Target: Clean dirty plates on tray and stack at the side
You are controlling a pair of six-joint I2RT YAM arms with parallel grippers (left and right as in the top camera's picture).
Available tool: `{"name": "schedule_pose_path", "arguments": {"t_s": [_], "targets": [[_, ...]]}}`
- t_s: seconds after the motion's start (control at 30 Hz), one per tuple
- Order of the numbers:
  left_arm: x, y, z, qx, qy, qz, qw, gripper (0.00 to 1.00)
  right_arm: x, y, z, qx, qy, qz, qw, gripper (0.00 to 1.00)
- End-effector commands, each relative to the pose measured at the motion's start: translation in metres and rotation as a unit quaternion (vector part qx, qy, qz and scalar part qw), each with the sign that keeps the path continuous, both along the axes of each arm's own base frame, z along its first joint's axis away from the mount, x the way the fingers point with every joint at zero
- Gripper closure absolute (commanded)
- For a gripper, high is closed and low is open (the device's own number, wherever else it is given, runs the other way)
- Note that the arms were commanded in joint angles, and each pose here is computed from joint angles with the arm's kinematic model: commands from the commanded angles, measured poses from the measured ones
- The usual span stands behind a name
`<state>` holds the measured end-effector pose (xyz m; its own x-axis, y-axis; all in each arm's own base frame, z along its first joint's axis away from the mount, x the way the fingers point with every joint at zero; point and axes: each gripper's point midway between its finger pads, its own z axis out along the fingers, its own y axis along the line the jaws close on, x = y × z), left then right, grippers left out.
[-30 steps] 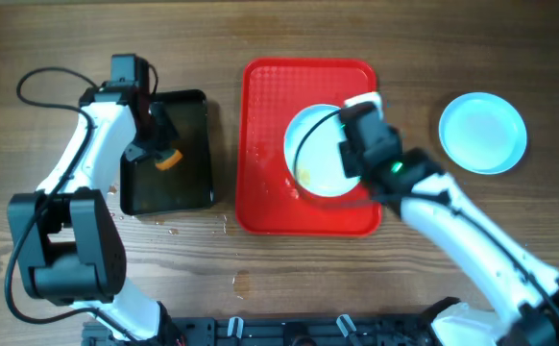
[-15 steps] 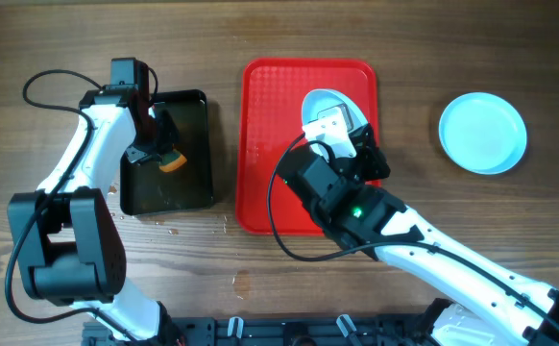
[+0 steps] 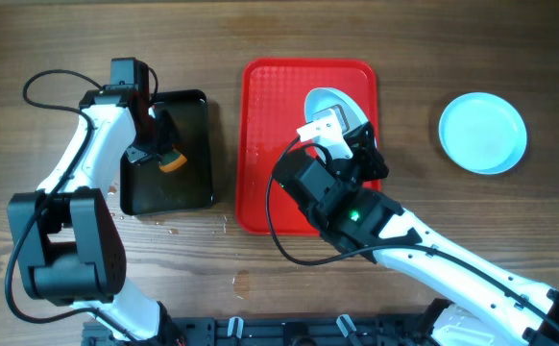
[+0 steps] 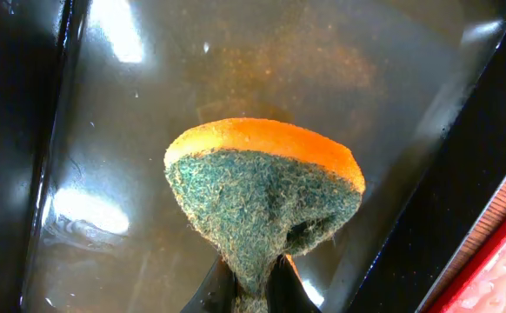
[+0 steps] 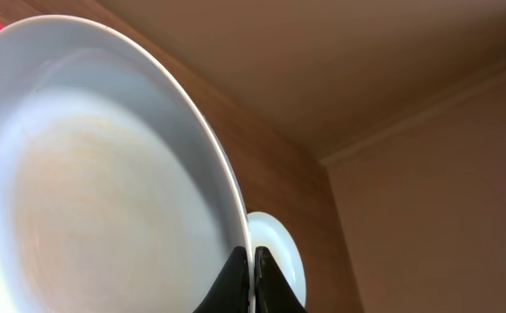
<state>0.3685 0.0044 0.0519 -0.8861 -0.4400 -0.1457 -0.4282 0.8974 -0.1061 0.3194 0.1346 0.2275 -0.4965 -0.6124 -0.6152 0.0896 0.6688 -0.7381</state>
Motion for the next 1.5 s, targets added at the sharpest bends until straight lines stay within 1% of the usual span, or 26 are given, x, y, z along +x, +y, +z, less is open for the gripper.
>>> {"name": "schedule_pose_path", "arguments": {"t_s": [0.0, 0.03, 0.1, 0.2, 0.3, 0.37, 0.47, 0.57, 0.6, 0.67, 0.73, 0.77, 0.87, 0.93, 1.03, 1.13, 1.17, 1.2, 1.23, 1.3, 1.37, 1.47], "targets": [[0.001, -0.006, 0.003, -0.018, -0.006, -0.011, 1.0, 0.94, 0.001, 0.004, 0.004, 0.046, -0.015, -0.001, 0.999, 0.95], [0.001, -0.007, 0.003, -0.02, -0.006, -0.011, 1.0, 0.95, 0.001, 0.008, 0.0, 0.061, -0.006, 0.008, 0.998, 0.96], [0.0, -0.009, 0.003, -0.024, -0.006, -0.013, 1.0, 0.95, 0.002, 0.017, -0.014, 0.121, 0.026, 0.029, 0.992, 0.96], [0.0, -0.01, 0.003, -0.026, -0.007, -0.027, 0.999, 0.94, 0.004, 0.015, -0.033, 0.245, 0.072, 0.022, 0.966, 0.96], [0.0, -0.015, 0.003, -0.026, -0.009, -0.059, 0.998, 0.96, 0.01, 0.002, -0.04, 0.335, 0.106, 0.006, 0.936, 0.96], [0.0, -0.018, 0.003, -0.024, -0.009, -0.07, 0.997, 0.96, 0.017, -0.015, -0.043, 0.392, 0.123, -0.011, 0.912, 0.96], [0.0, -0.022, 0.003, -0.023, -0.01, -0.079, 0.997, 0.94, 0.023, -0.051, -0.053, 0.463, 0.141, -0.062, 0.873, 0.95], [0.0, -0.027, 0.003, -0.024, -0.01, -0.086, 0.996, 0.93, 0.024, -0.103, -0.067, 0.536, 0.15, -0.136, 0.82, 0.96], [0.0, -0.029, 0.003, -0.024, -0.009, -0.089, 0.996, 0.91, 0.025, -0.128, -0.072, 0.563, 0.145, -0.163, 0.797, 0.96], [0.0, -0.032, 0.003, -0.024, -0.01, -0.093, 0.995, 0.84, 0.025, -0.159, -0.077, 0.585, 0.13, -0.197, 0.776, 0.96], [0.0, -0.034, 0.003, -0.023, -0.009, -0.096, 0.995, 0.81, 0.022, -0.196, -0.084, 0.601, 0.11, -0.241, 0.754, 0.96], [0.0, -0.035, 0.003, -0.024, -0.009, -0.097, 0.995, 0.76, 0.018, -0.216, -0.09, 0.604, 0.099, -0.267, 0.744, 0.96], [-0.001, -0.036, 0.003, -0.024, -0.009, -0.098, 0.995, 0.71, 0.004, -0.272, -0.111, 0.602, 0.069, -0.344, 0.717, 0.96], [0.0, -0.036, 0.003, -0.024, -0.009, -0.098, 0.995, 0.68, 0.001, -0.298, -0.124, 0.604, 0.054, -0.373, 0.702, 0.96], [-0.001, -0.036, 0.003, -0.024, -0.009, -0.098, 0.995, 0.68, 0.002, -0.319, -0.143, 0.611, 0.047, -0.39, 0.688, 0.96], [-0.001, -0.036, 0.004, -0.024, -0.009, -0.098, 0.995, 0.68, 0.01, -0.324, -0.159, 0.613, 0.05, -0.391, 0.684, 0.96], [-0.001, -0.036, 0.004, -0.024, -0.009, -0.098, 0.995, 0.69, 0.013, -0.326, -0.162, 0.614, 0.049, -0.39, 0.685, 0.89], [-0.002, -0.036, 0.005, -0.024, -0.008, -0.098, 0.995, 0.7, 0.016, -0.326, -0.163, 0.616, 0.048, -0.385, 0.686, 0.65], [-0.003, -0.036, 0.007, -0.025, -0.009, -0.098, 0.995, 0.71, 0.021, -0.323, -0.161, 0.623, 0.052, -0.366, 0.69, 0.55], [-0.005, -0.036, 0.016, -0.024, -0.016, -0.098, 0.995, 0.75, 0.035, -0.308, -0.146, 0.645, 0.063, -0.3, 0.7, 0.53], [-0.004, -0.037, 0.035, -0.024, -0.042, -0.099, 0.994, 0.75, 0.047, -0.288, -0.12, 0.669, 0.066, -0.228, 0.704, 0.5], [-0.005, -0.041, 0.067, -0.033, -0.084, -0.103, 0.991, 0.69, 0.051, -0.253, -0.075, 0.683, 0.071, -0.125, 0.717, 0.47]]}}
